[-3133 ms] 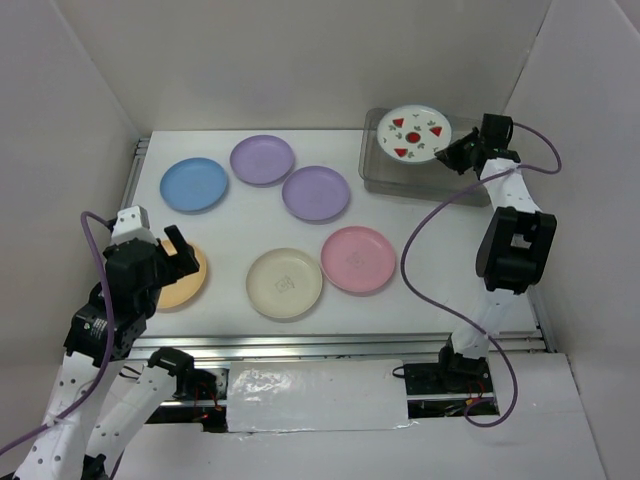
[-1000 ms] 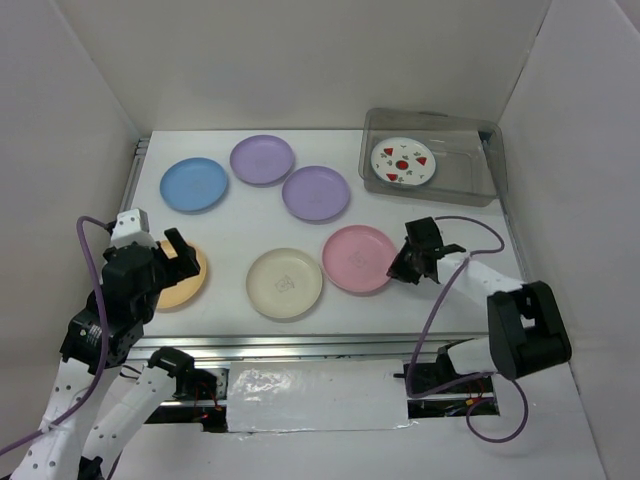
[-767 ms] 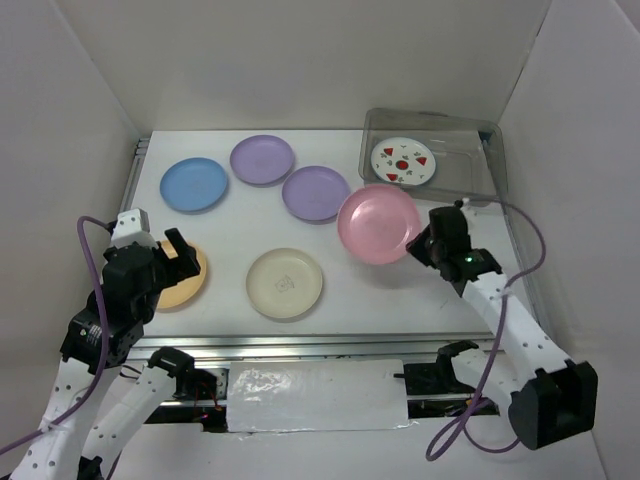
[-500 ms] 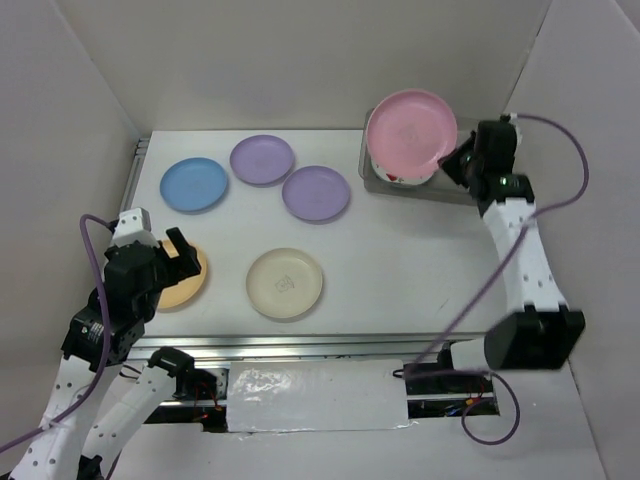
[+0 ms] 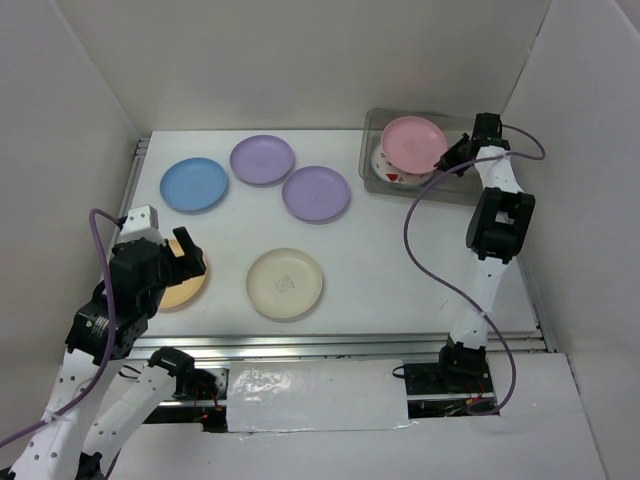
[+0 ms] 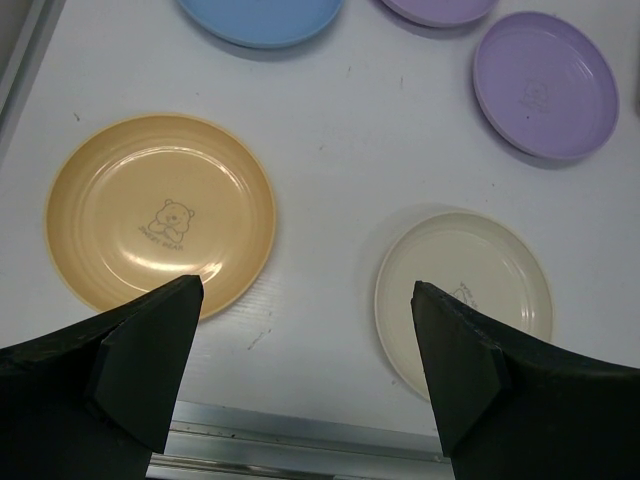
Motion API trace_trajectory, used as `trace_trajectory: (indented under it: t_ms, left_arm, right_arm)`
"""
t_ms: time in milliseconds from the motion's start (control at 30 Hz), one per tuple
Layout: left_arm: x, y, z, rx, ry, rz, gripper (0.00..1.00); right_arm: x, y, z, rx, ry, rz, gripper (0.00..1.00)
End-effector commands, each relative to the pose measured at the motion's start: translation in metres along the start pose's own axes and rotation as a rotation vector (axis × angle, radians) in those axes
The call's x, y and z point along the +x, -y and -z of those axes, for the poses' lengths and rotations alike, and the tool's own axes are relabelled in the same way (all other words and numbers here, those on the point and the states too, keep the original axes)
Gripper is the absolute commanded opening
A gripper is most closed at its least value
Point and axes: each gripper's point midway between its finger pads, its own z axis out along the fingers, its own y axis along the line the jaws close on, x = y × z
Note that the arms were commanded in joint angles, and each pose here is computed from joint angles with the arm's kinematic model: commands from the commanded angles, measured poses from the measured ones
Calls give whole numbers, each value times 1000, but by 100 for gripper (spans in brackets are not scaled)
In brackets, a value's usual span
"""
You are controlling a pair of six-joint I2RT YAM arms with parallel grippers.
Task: Place the plates into the plastic bin on the countertop
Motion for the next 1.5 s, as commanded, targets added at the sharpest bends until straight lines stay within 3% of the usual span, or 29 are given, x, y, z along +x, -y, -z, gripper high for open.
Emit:
trace_trajectory:
  t_ms: [0,233,467,500,600,700,800,867,900,967,1067,1133,1200,1300,1467]
  left_arm:
    - [-10,8,-2,35,39,-12,99]
    - [-9,9,-4,38,32,-16,99]
    - [-10,8,-2,35,40,-10,99]
    - [-10,8,-2,34,42,-10,99]
    - [-11,7,0,34,49,-6,99]
    - [-12,6,1,35,58,-3,99]
    - [-13,6,1,35,59,-1,99]
    - [-13,6,2,36,60,1,99]
    - [-12,6,1,35,56,-2,99]
    - [-12,6,2,35,56,-3,99]
    - [-14,5,3,30,66,4,99]
    - [-15,3,3,22,70,8,99]
    - [-15,1,3,10,73,16,99]
    - [-14,-5,1,-31,68,26,99]
    - [-14,-8,0,-55,66,29,99]
  right_arm:
    - [-33,-65,32,-156,88,64,0]
    - [-32,-58,3,-137,62,37,8]
    - [-22,-58,14,-130,62,60,11]
    - [-22,-58,15,-127,65,61,32]
    - [-18,-52,16,-107,61,56,56]
    - [-16,-53,22,-103,58,63,71]
    - [-20,-74,50,-121,110,104,74]
    - [-28,-107,98,-174,207,150,83]
    - [-29,-118,115,-188,248,188,96]
    - [-20,-159,175,-244,354,260,100]
    - [30,-194,222,-255,370,384,100]
    - [92,-196,222,-234,265,460,100]
    - [154,-162,190,-172,131,502,100]
    - [226,-162,200,-278,104,533,100]
    - [330,-79,178,-199,-46,536,100]
